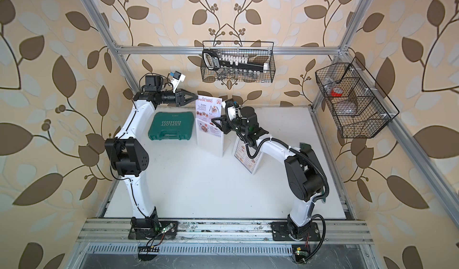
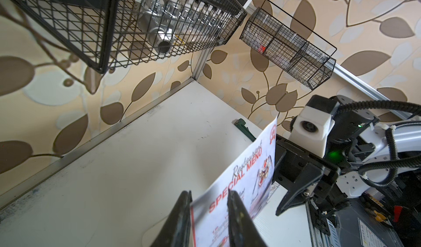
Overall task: Insert the menus into the narrow rack
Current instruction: Insert the menu into the narrow rack.
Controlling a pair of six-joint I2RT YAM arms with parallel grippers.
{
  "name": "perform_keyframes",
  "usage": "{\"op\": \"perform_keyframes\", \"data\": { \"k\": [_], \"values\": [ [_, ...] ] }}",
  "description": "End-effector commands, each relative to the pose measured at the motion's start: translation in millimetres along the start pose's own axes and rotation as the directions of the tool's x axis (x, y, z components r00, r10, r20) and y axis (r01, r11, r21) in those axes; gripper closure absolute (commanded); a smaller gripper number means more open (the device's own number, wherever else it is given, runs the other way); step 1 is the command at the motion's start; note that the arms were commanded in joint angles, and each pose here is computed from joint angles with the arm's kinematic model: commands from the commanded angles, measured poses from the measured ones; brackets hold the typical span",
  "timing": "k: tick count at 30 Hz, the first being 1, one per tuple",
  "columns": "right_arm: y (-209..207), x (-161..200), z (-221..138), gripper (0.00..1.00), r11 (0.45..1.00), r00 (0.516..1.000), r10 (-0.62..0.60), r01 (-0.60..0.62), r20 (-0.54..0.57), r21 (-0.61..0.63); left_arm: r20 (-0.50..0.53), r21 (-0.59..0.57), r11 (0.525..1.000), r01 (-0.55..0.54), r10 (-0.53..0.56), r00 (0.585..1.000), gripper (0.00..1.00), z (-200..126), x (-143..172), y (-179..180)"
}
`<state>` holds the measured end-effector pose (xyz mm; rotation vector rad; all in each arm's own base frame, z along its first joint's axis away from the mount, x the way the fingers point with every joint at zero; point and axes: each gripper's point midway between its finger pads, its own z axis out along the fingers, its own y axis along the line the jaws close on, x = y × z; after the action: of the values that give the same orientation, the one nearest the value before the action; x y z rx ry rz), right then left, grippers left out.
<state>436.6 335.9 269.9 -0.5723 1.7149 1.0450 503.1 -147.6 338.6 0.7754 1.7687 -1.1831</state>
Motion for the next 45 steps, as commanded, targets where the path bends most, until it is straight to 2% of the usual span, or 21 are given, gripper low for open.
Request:
{"op": "perform_keyframes", "data": {
  "k": [1, 11, 14, 18, 22, 36, 45],
  "values": [
    [6.8, -29.2, -10.0, 0.69, 1.000, 0.998, -0.024, 0.024, 0.063, 0.009, 0.035, 0.011, 0.996, -0.084, 0.084, 0.996, 0.70, -15.0, -23.5, -28.0],
    [-6.2, -56.4, -8.8, 0.70, 0.999, 0.996, -0.039, 0.037, 0.086, 0.024, 0.036, 0.025, 0.996, -0.082, 0.081, 0.996, 0.70, -13.7, -21.6, -28.3],
    [-8.4, -58.2, -6.3, 0.76, 0.999, 0.996, -0.039, 0.037, 0.082, 0.025, 0.036, 0.024, 0.996, -0.082, 0.081, 0.996, 0.70, -13.9, -21.1, -27.8],
    [-10.4, -59.0, -7.0, 0.92, 0.999, 0.996, -0.033, 0.031, 0.085, 0.032, 0.036, 0.025, 0.996, -0.086, 0.085, 0.996, 0.71, -13.7, -21.6, -28.7],
    [-8.9, -59.5, -9.7, 0.97, 0.999, 0.996, -0.035, 0.032, 0.085, 0.033, 0.038, 0.024, 0.996, -0.090, 0.089, 0.995, 0.71, -14.2, -22.4, -29.4],
    [-7.7, -42.8, -21.7, 1.00, 0.999, 0.997, -0.024, 0.021, 0.070, 0.049, 0.041, 0.032, 0.995, -0.096, 0.095, 0.995, 0.71, -15.2, -23.2, -33.4],
    [-8.4, -49.9, -29.9, 1.00, 0.997, 0.991, -0.033, 0.024, 0.131, 0.076, 0.041, 0.032, 0.995, -0.095, 0.093, 0.995, 0.70, -14.9, -22.9, -32.6]
  ]
}}
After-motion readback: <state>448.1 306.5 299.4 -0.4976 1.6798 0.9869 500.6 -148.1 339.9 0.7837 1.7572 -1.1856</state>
